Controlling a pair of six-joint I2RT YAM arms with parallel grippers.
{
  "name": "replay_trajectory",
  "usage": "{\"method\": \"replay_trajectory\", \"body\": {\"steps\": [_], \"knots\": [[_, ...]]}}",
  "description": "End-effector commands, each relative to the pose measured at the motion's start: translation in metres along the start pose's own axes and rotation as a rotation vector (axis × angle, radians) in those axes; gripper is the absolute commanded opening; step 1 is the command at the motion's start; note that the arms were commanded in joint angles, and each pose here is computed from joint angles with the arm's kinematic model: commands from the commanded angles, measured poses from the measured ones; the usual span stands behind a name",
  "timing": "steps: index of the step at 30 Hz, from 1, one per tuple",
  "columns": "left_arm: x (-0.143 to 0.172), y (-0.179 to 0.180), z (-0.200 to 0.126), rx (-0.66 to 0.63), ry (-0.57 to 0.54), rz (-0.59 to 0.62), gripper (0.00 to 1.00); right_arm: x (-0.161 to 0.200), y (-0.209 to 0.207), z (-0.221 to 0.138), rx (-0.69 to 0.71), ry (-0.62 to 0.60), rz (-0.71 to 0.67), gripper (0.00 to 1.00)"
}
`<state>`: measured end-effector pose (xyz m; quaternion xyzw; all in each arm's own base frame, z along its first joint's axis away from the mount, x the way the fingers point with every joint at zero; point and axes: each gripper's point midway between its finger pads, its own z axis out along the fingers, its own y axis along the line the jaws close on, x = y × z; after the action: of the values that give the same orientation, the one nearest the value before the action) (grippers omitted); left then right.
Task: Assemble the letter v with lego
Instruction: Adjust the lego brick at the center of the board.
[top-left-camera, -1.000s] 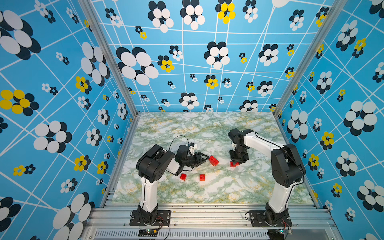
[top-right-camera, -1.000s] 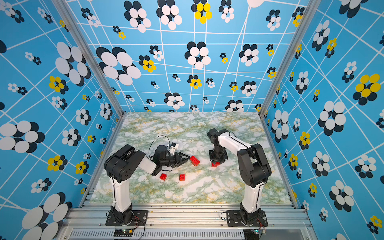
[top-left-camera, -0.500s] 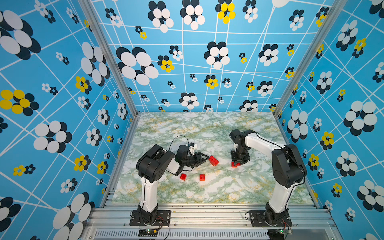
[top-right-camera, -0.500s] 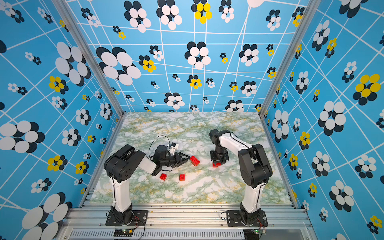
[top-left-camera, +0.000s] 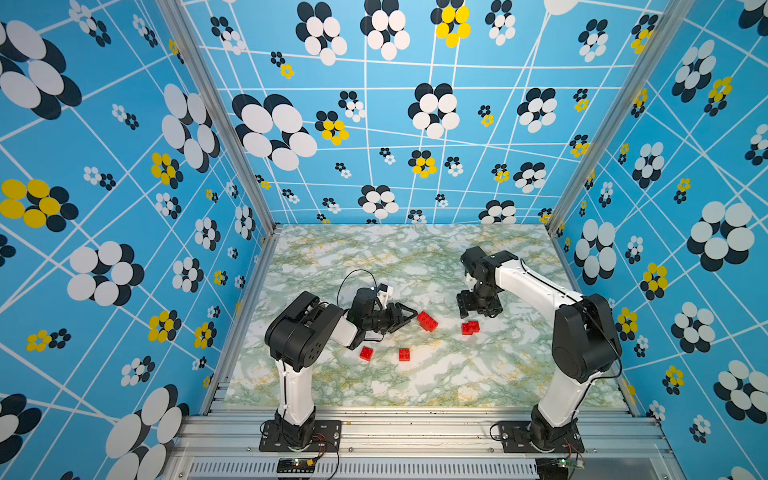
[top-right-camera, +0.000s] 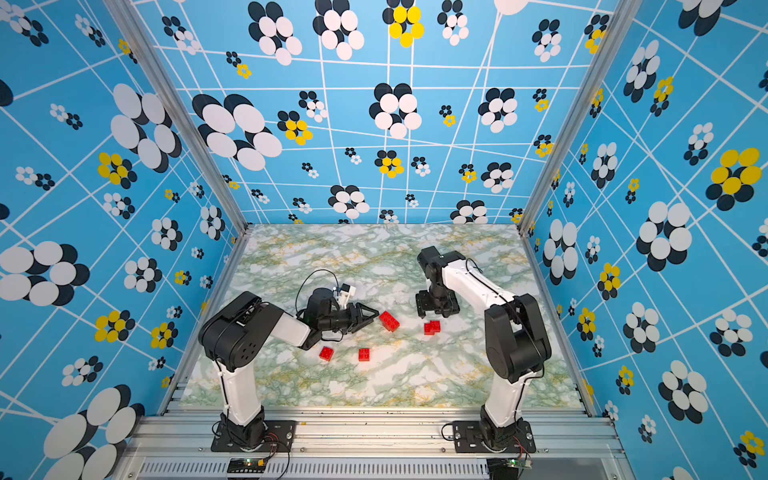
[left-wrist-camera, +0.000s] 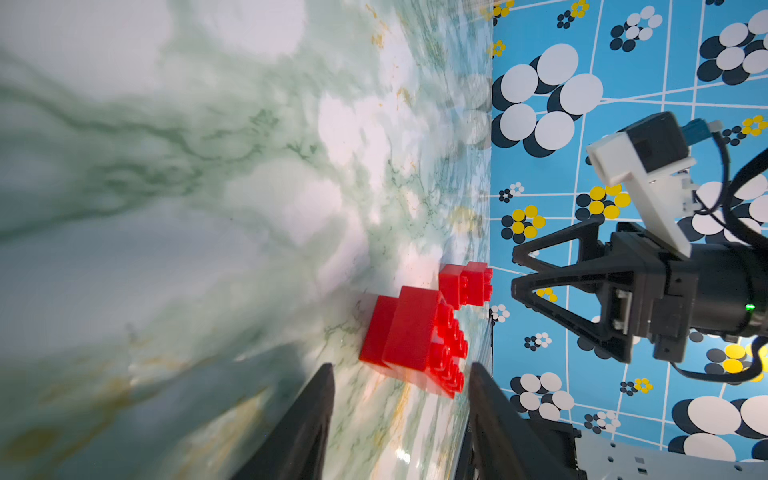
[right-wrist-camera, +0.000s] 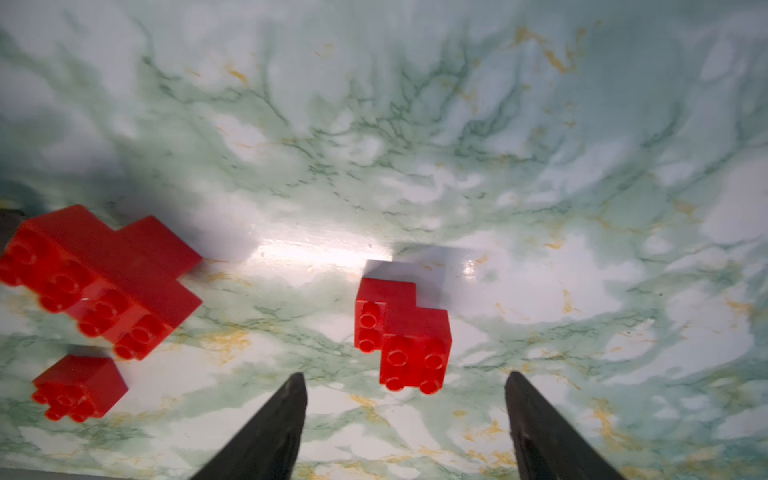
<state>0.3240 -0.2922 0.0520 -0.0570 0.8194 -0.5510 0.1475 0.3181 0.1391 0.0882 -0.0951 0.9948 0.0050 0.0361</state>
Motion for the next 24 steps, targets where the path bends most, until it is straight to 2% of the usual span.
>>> {"method": "replay_trajectory", "body": {"steps": [1,4,7,15,24], "knots": [[-0.011,-0.007,-0.009,-0.016,-0.023,0.034,0.53,-0.002,0.022,-0.017,0.021,-0.043,-0.222,0.79],[-0.017,-0.011,-0.019,-0.025,-0.043,0.038,0.54,-0.002,0.055,-0.014,-0.026,-0.059,-0.348,0.79],[-0.023,-0.010,-0.032,-0.040,-0.064,0.031,0.54,0.003,0.078,-0.005,-0.048,-0.047,-0.414,0.79],[-0.029,-0.006,-0.053,-0.083,-0.088,0.032,0.54,0.008,0.106,0.015,-0.037,-0.027,-0.459,0.79],[-0.029,-0.005,-0.053,-0.084,-0.090,0.030,0.54,0.003,0.105,0.030,0.016,-0.007,-0.459,0.79]]}}
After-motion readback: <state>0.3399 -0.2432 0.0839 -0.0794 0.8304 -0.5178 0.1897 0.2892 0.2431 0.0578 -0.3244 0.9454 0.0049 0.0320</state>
